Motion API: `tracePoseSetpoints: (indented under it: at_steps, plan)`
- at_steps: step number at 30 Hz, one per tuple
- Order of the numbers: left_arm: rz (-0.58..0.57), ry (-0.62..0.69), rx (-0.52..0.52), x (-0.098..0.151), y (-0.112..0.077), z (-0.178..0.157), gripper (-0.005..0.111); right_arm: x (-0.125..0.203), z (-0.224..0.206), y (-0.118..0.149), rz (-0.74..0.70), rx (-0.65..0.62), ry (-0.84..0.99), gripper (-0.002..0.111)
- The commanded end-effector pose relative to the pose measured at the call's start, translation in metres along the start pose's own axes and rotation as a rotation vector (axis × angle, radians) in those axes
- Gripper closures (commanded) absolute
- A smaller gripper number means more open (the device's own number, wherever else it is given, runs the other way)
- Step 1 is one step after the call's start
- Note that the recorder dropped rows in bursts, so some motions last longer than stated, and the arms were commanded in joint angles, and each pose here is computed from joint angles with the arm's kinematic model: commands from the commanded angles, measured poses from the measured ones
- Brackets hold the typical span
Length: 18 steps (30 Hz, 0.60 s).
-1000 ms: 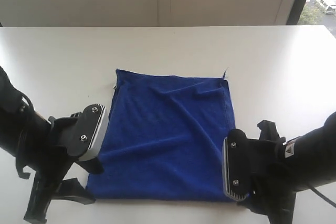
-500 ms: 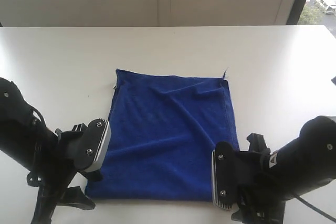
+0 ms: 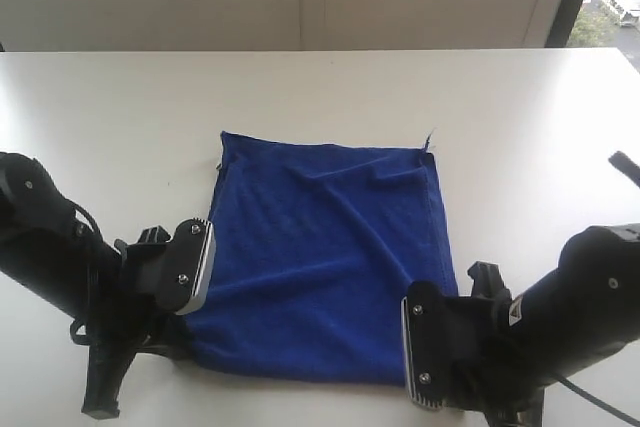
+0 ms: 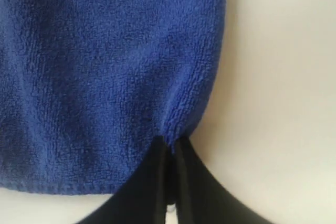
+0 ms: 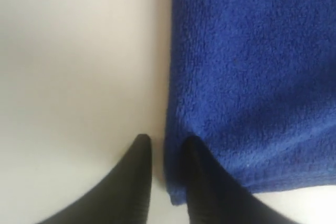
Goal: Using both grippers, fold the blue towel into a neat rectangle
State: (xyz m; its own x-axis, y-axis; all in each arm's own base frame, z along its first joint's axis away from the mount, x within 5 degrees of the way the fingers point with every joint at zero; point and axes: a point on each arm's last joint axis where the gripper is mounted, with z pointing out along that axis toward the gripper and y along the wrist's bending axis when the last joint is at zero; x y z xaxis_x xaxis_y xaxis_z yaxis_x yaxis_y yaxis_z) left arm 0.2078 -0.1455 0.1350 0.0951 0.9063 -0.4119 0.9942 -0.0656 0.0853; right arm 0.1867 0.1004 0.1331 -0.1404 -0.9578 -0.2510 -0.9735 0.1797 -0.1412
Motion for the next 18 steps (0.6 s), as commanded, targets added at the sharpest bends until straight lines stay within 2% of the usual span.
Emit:
tracePoseSetpoints:
  at_steps: [1, 4, 9, 14, 18]
  plan:
    - [0.022, 0.001, 0.082, 0.001, -0.011, 0.001, 0.107, 0.002, -0.005, 0.000, -0.032, 0.022, 0.022, 0.106]
    - [0.066, -0.009, 0.072, -0.004, -0.014, -0.014, 0.107, 0.003, -0.019, 0.001, -0.042, 0.060, 0.026, 0.108]
    - [0.055, -0.069, -0.002, -0.016, -0.021, -0.046, 0.107, 0.003, -0.046, 0.005, -0.058, 0.129, -0.013, 0.108]
    - [0.049, -0.116, -0.131, -0.024, -0.024, -0.072, 0.107, 0.001, -0.074, 0.007, -0.073, 0.257, -0.096, 0.108]
    - [-0.023, -0.125, -0.251, -0.024, -0.015, -0.078, 0.107, -0.003, -0.084, 0.000, -0.055, 0.389, -0.167, 0.108]
